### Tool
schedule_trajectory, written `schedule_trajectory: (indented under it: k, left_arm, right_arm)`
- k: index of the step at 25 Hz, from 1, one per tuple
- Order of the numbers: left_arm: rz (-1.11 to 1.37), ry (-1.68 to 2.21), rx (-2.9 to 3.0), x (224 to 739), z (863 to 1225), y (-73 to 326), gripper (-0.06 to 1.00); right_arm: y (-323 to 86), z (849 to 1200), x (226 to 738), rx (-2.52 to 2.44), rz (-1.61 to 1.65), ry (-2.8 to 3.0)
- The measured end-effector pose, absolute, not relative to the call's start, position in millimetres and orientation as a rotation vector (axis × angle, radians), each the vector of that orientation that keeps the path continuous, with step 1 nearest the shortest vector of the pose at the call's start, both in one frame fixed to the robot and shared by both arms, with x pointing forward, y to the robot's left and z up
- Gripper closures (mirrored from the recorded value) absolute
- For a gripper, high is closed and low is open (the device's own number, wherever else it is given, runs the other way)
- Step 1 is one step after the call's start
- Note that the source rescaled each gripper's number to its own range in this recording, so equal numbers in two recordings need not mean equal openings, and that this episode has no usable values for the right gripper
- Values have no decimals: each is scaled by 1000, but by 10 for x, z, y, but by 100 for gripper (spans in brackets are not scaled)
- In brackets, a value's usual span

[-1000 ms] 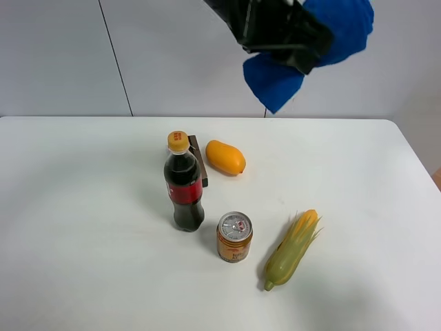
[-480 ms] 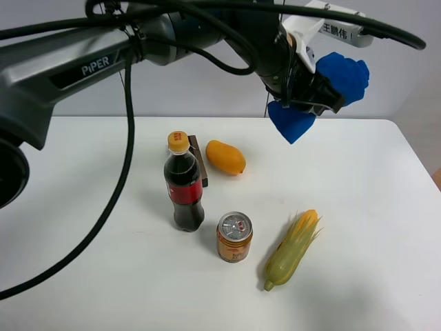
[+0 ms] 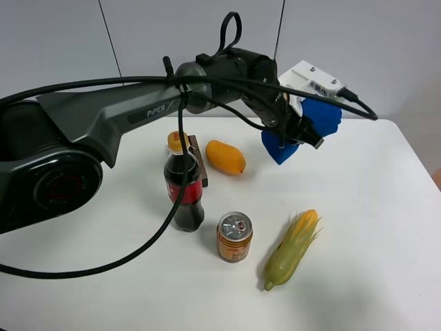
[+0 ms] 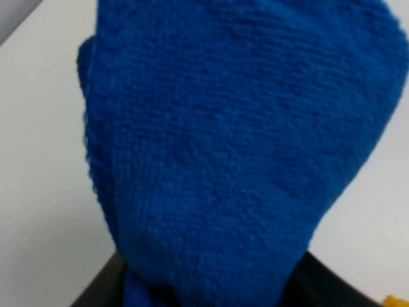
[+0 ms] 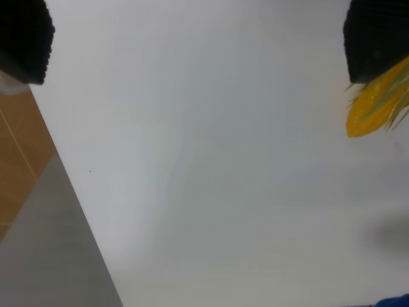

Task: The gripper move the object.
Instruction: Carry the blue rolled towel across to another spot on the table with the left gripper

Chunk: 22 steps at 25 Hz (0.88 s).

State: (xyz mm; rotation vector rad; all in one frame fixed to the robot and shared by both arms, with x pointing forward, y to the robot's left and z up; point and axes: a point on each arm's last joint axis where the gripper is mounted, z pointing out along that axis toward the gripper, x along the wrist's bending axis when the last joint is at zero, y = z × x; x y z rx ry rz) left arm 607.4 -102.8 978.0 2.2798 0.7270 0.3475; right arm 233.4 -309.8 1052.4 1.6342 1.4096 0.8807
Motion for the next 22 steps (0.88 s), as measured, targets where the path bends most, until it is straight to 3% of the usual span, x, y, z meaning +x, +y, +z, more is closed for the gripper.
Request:
schedule_trajectory:
  k: [10,22]
  left_arm:
    - [244,800,2501,6080,9044,-980,94]
    - [237,799,2682,6033,8912,-862,94]
  right_arm:
    - [-3098,10524,2334,1634,881,1410]
    - [-3098,10524,2334,1634,881,1410]
